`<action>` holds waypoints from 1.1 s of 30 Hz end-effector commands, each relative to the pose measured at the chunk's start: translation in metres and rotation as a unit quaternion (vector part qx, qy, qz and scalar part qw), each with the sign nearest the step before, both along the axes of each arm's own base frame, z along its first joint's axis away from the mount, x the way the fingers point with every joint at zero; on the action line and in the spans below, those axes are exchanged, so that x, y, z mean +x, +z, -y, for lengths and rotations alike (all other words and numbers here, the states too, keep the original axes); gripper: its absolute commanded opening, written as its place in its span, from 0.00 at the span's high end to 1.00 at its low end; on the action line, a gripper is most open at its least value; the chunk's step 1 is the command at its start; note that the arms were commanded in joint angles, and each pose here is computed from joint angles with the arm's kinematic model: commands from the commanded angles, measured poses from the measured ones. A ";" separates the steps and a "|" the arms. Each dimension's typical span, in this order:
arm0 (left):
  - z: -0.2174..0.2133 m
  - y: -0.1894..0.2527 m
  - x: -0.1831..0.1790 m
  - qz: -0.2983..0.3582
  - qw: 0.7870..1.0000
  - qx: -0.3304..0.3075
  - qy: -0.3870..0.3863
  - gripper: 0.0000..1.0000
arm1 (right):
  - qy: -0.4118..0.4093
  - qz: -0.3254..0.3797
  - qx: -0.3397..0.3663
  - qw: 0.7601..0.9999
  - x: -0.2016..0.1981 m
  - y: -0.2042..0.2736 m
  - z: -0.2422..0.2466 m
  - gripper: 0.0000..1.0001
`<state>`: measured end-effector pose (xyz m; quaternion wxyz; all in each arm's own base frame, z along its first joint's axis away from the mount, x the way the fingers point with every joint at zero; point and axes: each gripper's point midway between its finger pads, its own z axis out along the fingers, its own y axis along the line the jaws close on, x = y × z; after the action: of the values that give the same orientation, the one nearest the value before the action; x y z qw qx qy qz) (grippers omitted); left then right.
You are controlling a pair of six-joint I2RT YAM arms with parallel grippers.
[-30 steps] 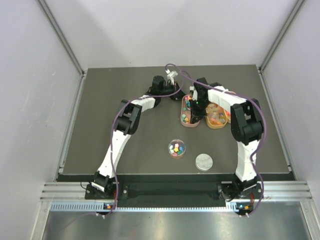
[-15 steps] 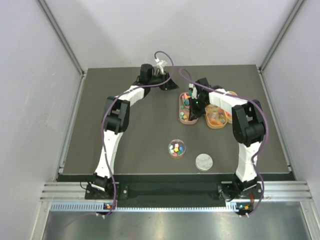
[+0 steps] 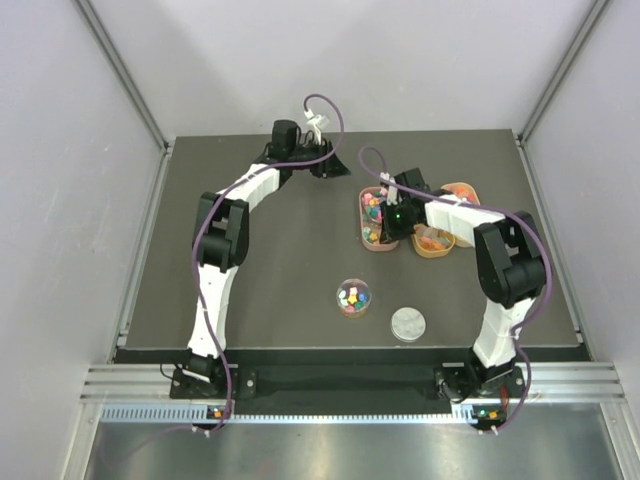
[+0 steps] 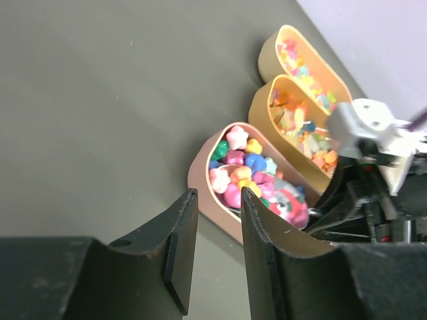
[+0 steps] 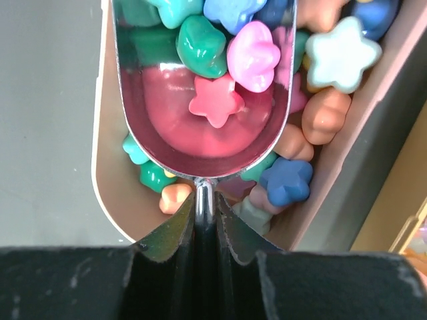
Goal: Pack the candies
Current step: Scoop the fake candies from the storage box.
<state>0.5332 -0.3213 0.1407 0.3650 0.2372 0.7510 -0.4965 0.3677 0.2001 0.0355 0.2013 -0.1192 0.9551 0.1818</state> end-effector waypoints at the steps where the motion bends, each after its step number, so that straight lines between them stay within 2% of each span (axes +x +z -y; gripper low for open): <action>1: -0.011 0.032 -0.004 0.039 0.999 0.016 0.001 0.63 | 0.024 0.102 0.011 0.994 0.017 0.029 -0.010 1.00; 8: -0.021 0.037 -0.004 0.053 0.998 0.041 0.011 0.63 | 0.023 0.152 0.013 0.988 0.020 0.015 -0.011 1.00; 14: -0.032 0.048 0.000 0.073 0.995 0.059 0.028 0.64 | 0.047 0.199 0.011 0.979 0.018 0.031 -0.015 1.00; 18: -0.040 0.050 0.006 0.086 0.993 0.076 0.041 0.64 | 0.063 0.249 0.012 0.966 0.021 0.058 -0.017 1.00; 29: -0.077 0.050 0.019 0.097 0.986 0.114 0.076 0.65 | 0.062 0.296 0.019 0.953 0.012 0.101 -0.009 1.00; 33: -0.096 0.051 0.020 0.102 0.981 0.137 0.097 0.65 | 0.122 0.332 -0.004 0.935 -0.009 0.129 0.001 1.00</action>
<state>0.5525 -0.2446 0.1358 0.3978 0.2449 0.8080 -0.3589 0.3709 0.2009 0.1135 0.4277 -0.2243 0.8611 0.1589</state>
